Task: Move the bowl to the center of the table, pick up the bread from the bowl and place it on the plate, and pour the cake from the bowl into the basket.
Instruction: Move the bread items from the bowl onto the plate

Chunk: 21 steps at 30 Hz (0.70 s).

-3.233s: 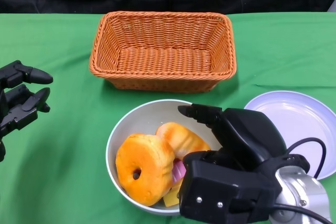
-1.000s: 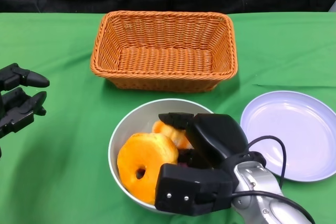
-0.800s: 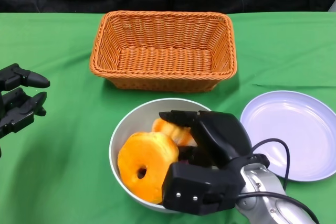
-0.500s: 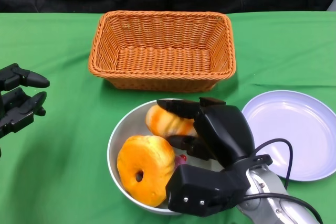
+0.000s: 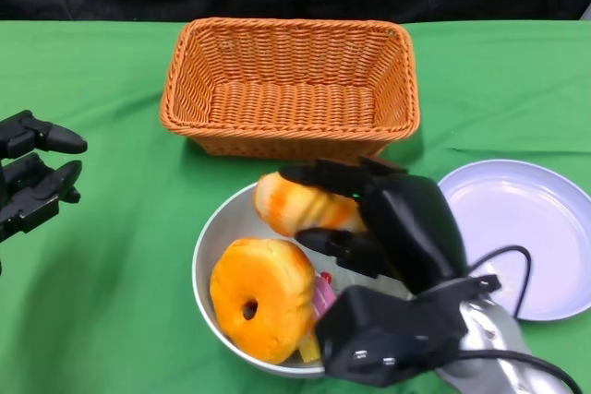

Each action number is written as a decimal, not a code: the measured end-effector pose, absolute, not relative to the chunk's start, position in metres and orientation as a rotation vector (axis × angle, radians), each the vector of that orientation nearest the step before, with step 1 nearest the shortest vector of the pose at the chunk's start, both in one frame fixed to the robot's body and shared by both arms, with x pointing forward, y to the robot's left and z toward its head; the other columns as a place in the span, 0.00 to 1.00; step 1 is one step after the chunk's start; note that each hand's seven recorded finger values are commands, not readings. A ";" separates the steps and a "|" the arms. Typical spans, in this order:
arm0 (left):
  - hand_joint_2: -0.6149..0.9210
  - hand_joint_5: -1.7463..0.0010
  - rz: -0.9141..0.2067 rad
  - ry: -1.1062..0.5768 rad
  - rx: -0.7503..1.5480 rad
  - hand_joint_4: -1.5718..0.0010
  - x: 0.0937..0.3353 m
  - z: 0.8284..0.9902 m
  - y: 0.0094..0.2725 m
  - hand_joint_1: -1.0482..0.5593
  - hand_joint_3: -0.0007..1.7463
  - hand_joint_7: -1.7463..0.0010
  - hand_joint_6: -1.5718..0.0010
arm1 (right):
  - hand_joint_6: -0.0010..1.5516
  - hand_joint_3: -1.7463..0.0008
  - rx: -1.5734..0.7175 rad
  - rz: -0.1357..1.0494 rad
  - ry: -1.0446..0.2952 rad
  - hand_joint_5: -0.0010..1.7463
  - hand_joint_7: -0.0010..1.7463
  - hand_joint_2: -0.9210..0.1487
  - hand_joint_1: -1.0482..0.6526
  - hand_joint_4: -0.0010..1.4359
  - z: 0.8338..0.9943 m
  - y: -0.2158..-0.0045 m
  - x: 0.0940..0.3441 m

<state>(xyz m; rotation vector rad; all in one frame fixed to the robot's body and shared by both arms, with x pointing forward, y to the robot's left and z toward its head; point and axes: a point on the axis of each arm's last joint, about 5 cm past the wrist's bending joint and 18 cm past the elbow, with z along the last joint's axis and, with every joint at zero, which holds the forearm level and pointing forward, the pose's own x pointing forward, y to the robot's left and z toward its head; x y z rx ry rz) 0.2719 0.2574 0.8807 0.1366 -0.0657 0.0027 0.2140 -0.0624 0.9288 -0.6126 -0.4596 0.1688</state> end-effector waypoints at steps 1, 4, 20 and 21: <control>1.00 0.08 0.003 -0.065 0.136 0.58 0.272 0.881 0.257 0.64 0.22 0.30 0.58 | 0.54 1.00 -0.593 0.165 -0.444 0.81 0.42 0.02 0.54 0.50 0.931 -0.068 0.211; 1.00 0.08 0.003 -0.064 0.136 0.58 0.272 0.881 0.257 0.64 0.22 0.30 0.58 | 0.54 1.00 -0.557 0.147 -0.427 0.82 0.43 0.02 0.54 0.51 0.935 -0.084 0.204; 1.00 0.07 0.005 -0.060 0.131 0.58 0.273 0.881 0.257 0.65 0.23 0.29 0.59 | 0.42 0.94 -0.229 0.004 -0.188 0.72 0.59 0.00 0.57 0.48 0.937 -0.151 0.165; 1.00 0.07 0.005 -0.059 0.131 0.58 0.273 0.881 0.257 0.65 0.22 0.29 0.59 | 0.41 0.93 -0.208 -0.003 -0.173 0.73 0.59 0.00 0.57 0.47 0.937 -0.154 0.164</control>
